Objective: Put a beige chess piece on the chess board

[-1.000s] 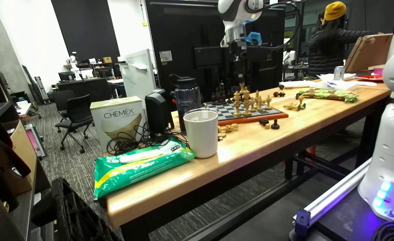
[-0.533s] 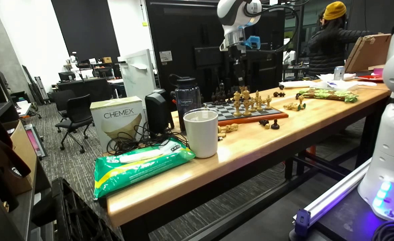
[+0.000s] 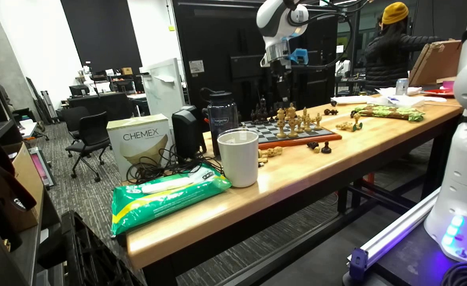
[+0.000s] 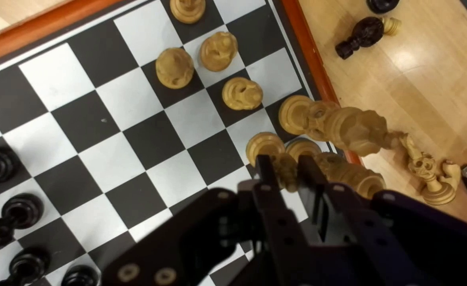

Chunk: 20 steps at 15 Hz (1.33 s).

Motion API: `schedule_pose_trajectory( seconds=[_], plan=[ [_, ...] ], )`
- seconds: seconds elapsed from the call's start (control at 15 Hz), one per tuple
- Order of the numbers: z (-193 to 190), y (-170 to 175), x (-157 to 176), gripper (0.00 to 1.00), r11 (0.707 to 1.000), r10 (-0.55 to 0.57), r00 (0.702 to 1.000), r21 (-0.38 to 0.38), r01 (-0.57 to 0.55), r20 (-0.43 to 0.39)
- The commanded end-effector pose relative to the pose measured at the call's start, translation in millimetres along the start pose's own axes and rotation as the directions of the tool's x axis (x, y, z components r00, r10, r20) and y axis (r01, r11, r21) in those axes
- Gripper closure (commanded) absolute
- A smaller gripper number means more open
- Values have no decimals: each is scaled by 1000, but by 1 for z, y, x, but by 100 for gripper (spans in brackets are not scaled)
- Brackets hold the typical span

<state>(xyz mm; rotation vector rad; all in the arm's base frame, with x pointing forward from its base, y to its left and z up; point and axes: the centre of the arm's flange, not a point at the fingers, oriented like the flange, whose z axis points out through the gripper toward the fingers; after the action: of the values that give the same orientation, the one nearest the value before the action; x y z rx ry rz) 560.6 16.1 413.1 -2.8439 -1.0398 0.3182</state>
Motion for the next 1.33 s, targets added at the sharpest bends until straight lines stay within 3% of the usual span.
schedule_pose_trajectory(
  seconds=[0.0,0.53,1.27],
  plan=[
    [10,-3,-2,95,1000,-19,1000,15,19,-15],
    [30,-5,-3,95,997,-24,999,68,26,-32],
    [44,5,2,95,998,-47,998,39,49,-48]
  ],
)
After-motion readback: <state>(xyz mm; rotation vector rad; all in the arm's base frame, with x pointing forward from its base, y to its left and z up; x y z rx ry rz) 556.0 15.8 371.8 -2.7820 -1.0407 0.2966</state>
